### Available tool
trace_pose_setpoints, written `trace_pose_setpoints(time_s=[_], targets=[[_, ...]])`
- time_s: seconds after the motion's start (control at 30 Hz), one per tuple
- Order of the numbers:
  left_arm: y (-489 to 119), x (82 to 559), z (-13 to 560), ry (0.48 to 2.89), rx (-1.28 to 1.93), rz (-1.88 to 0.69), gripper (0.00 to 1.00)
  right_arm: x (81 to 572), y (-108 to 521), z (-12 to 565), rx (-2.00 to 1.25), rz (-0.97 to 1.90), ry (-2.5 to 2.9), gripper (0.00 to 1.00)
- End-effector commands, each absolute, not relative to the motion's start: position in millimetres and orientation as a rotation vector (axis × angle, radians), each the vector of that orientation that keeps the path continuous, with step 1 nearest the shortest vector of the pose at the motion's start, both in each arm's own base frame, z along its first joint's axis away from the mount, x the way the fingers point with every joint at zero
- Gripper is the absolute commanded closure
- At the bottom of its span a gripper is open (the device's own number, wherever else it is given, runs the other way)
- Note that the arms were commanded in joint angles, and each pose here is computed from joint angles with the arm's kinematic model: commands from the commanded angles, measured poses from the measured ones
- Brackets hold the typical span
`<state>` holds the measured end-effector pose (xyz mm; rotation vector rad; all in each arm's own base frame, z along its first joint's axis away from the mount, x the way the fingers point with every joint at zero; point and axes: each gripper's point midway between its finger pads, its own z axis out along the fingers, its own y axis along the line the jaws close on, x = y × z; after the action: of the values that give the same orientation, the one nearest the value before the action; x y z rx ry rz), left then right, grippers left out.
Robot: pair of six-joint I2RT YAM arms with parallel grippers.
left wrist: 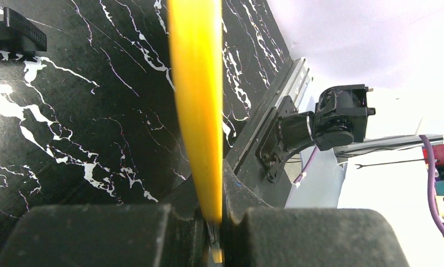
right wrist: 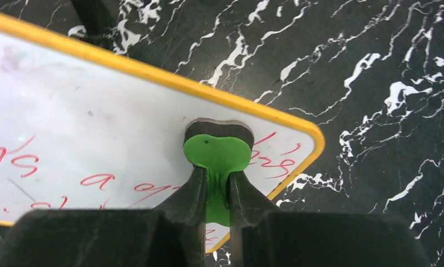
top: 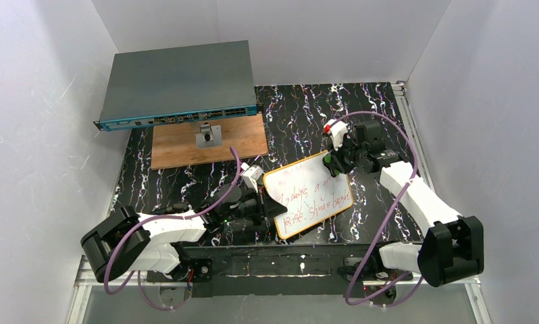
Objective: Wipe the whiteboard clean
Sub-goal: Erase the whiteboard at the center of the board.
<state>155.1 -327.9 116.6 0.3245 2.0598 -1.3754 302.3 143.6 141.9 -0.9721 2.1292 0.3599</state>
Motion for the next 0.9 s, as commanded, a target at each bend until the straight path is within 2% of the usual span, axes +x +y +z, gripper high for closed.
trace_pose_setpoints(time_s=[0.0, 0.17, 0.3, 0.43, 0.6, 0.77, 0.87], targets=[[-341, 144, 157, 1.862, 0.505, -1.465, 1.0, 265, 165, 129, -1.166, 0.515, 2.082, 0.99], [-342, 143, 155, 1.867, 0.504, -1.472, 1.0, 260, 196, 160, -1.17, 0.685, 2.01, 0.99], [-341, 143, 155, 1.867, 0.499, -1.47, 1.0, 308, 177, 178, -0.951, 0.51, 2.07, 0.99], [-341, 143, 156, 1.865, 0.498, -1.47, 1.0, 334, 140, 163, -0.836, 0.311, 2.146, 0.99], [-339, 143, 157, 1.861, 0.496, -1.467, 1.0, 305, 128, 128, -0.994, 0.285, 2.191, 0.99], [-340, 143, 156, 1.859, 0.498, -1.468, 1.0, 252, 163, 120, -1.223, 0.586, 2.11, 0.99], [-341, 143, 156, 1.86, 0.499, -1.473, 1.0, 245, 183, 136, -1.227, 0.692, 2.057, 0.99]])
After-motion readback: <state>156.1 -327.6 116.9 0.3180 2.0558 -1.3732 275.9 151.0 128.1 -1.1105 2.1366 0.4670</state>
